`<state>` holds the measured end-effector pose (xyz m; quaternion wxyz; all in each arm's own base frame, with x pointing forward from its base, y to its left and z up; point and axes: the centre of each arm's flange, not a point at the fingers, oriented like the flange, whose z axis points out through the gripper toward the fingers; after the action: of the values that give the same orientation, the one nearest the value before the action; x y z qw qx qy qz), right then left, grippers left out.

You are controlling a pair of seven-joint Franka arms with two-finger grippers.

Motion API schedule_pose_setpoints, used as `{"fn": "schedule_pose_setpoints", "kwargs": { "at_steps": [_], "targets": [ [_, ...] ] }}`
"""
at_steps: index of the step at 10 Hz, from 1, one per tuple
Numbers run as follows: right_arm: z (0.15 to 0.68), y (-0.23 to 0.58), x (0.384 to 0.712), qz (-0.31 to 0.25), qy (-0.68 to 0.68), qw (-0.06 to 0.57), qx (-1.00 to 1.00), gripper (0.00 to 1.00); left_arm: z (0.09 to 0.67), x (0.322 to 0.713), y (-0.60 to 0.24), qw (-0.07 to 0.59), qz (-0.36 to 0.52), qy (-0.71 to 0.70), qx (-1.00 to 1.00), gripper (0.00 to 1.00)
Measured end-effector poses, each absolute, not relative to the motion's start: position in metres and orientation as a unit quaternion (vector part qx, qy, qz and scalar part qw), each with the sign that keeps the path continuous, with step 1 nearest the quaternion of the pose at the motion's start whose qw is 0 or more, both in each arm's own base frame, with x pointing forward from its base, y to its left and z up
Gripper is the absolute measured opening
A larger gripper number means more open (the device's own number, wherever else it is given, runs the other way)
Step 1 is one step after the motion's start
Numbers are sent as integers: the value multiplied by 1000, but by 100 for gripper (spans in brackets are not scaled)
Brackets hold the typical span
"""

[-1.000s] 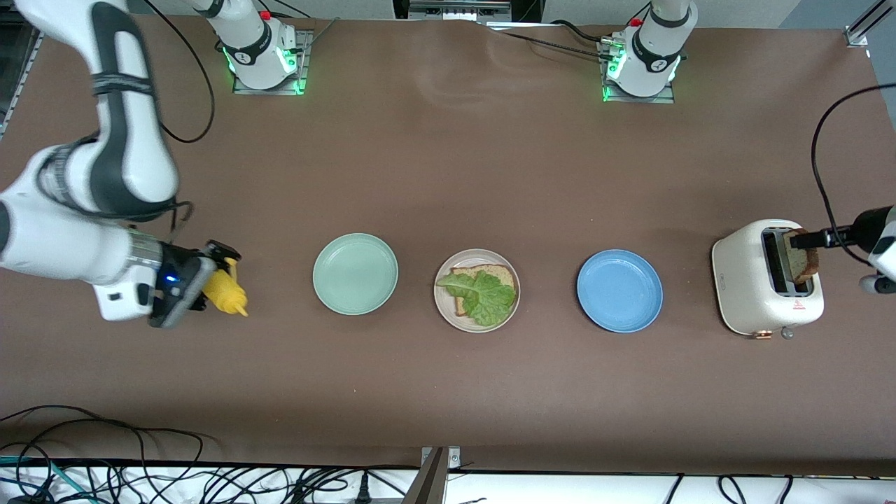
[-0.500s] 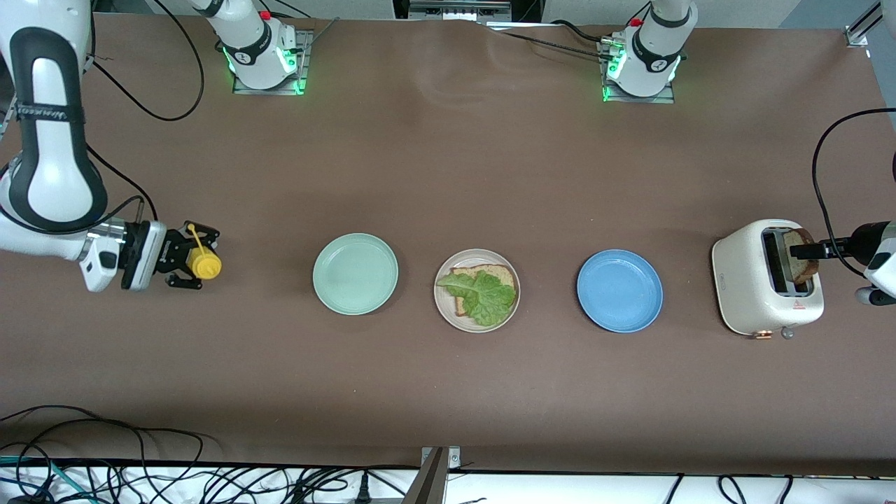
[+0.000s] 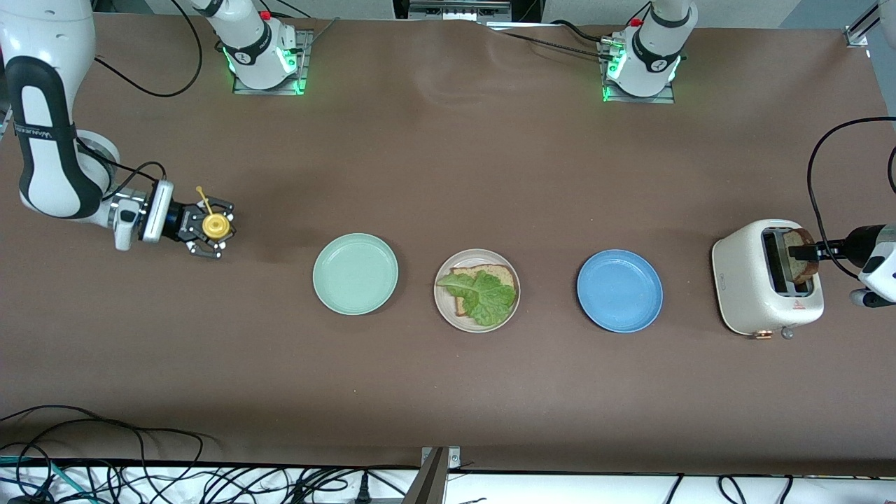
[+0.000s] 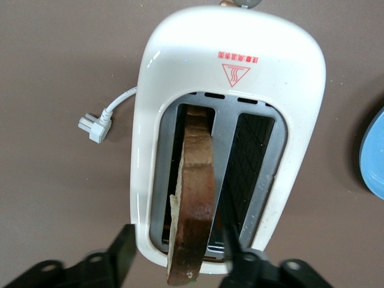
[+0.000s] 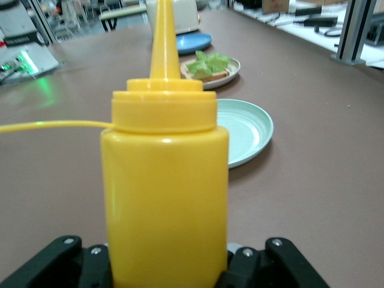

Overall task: Make sandwich on beige plate with both arms
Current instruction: 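Grasp the toaster bread with the left gripper and lift it out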

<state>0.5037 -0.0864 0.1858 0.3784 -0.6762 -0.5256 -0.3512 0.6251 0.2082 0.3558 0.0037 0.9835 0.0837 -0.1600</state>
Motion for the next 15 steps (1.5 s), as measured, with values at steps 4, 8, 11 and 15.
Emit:
{"fn": "schedule_pose_setpoints", "kwargs": {
  "at_steps": [4,8,11,15],
  "targets": [
    [139,-113,458,-416,-477,420,-650,4,355,624,213,4,-160,87,983,12],
    [109,-113,444,-441,-455,432,-642,4,413,628,218,2,-150,93,984,8],
    [94,-112,438,-446,-437,438,-646,4,487,623,201,5,-154,86,984,8],
    [89,-113,435,-444,-433,441,-649,11,513,627,166,10,-145,56,988,8]
  ]
}}
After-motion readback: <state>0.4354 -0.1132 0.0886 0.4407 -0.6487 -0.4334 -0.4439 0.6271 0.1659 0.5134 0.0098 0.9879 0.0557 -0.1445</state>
